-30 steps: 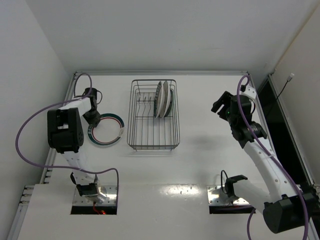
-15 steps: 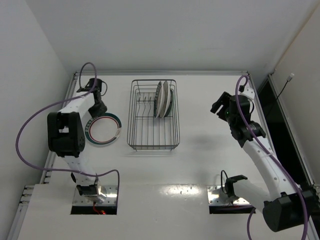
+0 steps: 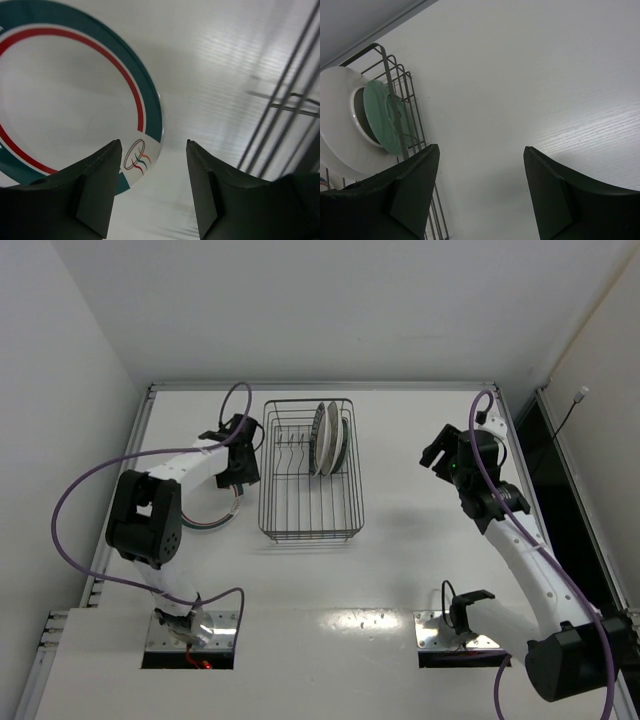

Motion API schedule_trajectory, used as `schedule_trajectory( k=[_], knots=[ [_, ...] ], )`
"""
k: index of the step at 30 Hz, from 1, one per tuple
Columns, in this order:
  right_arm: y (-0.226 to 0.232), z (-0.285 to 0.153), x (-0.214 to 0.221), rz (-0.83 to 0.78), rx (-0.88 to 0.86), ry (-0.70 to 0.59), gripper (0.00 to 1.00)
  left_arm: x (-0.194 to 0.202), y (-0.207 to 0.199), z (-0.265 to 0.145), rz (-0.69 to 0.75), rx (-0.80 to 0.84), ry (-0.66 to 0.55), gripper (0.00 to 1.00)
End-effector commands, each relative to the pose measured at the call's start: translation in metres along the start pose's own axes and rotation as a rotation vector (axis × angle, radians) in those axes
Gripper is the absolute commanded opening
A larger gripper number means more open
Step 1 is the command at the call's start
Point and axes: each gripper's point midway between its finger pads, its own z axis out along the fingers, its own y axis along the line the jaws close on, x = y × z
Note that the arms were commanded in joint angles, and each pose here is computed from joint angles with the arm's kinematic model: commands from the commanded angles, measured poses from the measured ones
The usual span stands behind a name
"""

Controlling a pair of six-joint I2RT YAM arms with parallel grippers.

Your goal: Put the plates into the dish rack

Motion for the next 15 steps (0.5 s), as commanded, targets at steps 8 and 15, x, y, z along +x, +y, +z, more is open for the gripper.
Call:
schedule_trajectory(
  k=[8, 15],
  knots=[
    [0.004, 0.002, -0.008, 0.023, -0.014, -0.034, 0.65, 0.033, 0.005, 0.026, 0.060, -0.083, 0.080, 0.54],
    [0.001, 0.003, -0.010, 0.027, -0.006, -0.038, 0.65, 0.056, 0.007, 0.046, 0.099, -0.123, 0.157, 0.47]
  ],
)
